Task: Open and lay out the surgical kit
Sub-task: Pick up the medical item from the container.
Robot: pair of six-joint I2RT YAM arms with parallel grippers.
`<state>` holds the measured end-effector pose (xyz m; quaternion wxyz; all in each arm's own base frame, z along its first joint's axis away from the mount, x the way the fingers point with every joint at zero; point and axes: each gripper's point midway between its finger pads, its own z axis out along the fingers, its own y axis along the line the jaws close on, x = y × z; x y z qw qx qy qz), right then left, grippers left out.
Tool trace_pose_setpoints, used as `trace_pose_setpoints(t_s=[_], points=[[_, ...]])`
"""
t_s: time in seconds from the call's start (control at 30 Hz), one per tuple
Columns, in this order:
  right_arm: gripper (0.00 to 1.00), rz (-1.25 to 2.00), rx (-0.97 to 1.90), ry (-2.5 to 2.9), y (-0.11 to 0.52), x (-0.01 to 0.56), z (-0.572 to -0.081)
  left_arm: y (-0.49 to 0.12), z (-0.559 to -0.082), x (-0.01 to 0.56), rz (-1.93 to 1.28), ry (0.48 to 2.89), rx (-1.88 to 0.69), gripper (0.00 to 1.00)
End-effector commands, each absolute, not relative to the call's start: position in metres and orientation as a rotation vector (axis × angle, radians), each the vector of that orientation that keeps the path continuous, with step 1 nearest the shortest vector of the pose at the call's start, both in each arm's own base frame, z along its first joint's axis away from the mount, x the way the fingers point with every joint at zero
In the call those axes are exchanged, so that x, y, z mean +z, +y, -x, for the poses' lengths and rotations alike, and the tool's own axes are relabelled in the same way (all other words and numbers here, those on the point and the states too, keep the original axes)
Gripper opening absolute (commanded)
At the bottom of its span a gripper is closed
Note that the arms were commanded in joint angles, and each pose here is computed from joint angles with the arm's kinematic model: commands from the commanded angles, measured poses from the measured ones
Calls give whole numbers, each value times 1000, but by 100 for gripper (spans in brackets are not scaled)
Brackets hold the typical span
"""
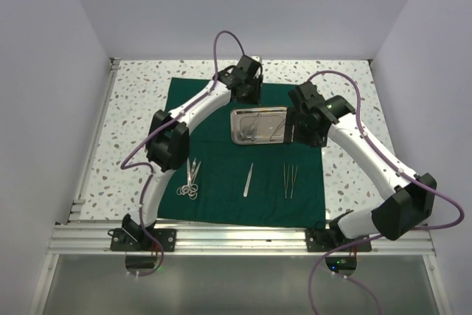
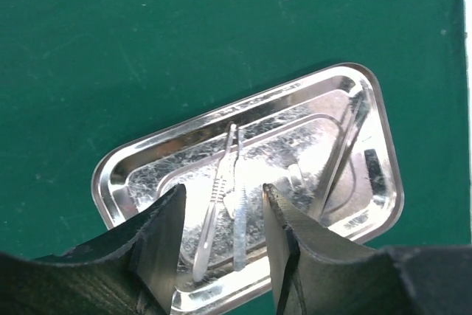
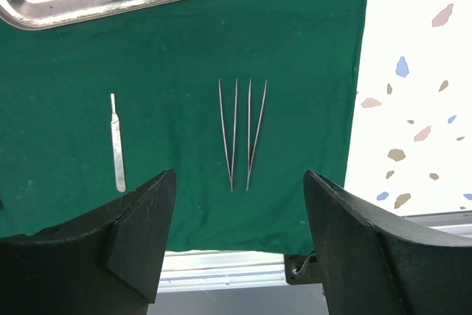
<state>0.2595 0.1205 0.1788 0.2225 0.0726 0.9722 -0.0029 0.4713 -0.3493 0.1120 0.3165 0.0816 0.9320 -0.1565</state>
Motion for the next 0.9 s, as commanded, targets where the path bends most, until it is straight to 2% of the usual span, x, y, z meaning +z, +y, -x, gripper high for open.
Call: trace_pose_setpoints(t_s=[0.0,0.13,0.47,0.63,0.87], points=[[73,-183,2,2671,122,183,-264,-337,-482,92,-226,2461,-307,47],[73,-175,-5,2683,123,181,-265,-336,-483,69,-263,2487,-270,44],[73,-169,-30,2703,124,177,-269,-345,-481,38,-316,2528,-296,43],[72,-174,-31,2718,126,172,-270,-349,-481,45,-320,2512,-327,43],[72,-189,-36,2719,124,171,-268,-362,-483,85,-309,2422,-445,43]])
